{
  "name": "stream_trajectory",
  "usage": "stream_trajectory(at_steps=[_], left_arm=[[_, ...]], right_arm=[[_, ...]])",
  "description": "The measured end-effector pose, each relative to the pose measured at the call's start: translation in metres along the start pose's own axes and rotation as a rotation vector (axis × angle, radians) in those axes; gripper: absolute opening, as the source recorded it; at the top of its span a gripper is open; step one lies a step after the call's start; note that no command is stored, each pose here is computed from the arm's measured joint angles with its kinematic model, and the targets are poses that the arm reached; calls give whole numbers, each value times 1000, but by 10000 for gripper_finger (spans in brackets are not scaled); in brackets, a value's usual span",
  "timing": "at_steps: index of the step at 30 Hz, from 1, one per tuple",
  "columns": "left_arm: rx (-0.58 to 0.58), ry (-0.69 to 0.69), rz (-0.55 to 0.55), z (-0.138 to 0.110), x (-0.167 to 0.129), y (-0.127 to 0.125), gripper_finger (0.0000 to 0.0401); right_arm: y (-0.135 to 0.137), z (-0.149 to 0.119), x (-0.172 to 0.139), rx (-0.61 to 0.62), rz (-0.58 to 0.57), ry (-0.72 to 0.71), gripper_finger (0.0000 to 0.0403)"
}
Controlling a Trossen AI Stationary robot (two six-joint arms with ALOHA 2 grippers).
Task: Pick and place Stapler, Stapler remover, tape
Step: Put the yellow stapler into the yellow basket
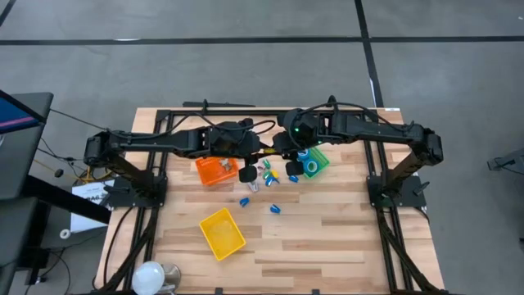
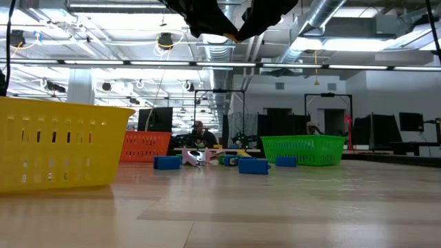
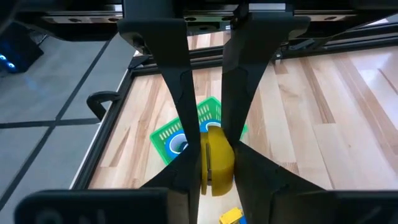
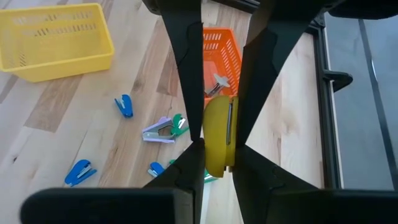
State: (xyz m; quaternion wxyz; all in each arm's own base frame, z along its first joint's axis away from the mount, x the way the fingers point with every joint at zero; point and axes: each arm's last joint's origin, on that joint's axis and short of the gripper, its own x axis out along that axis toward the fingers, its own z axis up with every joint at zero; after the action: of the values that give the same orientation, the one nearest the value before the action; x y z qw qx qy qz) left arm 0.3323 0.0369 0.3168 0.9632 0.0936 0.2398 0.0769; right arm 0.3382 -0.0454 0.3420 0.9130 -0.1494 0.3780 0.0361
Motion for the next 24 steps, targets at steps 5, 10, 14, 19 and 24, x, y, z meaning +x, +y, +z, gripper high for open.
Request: stream_trajectory(at_steps=[5,10,14,19,24], left_arm=[[0,-1,-3,0,0,0,61],[0,-1,-5,0,0,0,61],[0,-1,-5,0,0,0,61],[0,-1,-1,0,0,0,61],[0,-3,-8,0,0,0,61]], right_arm=[[0,0,0,-18,1,2,80],[0,0,0,-17,2,4,108],[0,-1,0,-17,4,6,128],[1,-1,0,-16,4,7,157],[1,-1,-1,-15,9,17,189]])
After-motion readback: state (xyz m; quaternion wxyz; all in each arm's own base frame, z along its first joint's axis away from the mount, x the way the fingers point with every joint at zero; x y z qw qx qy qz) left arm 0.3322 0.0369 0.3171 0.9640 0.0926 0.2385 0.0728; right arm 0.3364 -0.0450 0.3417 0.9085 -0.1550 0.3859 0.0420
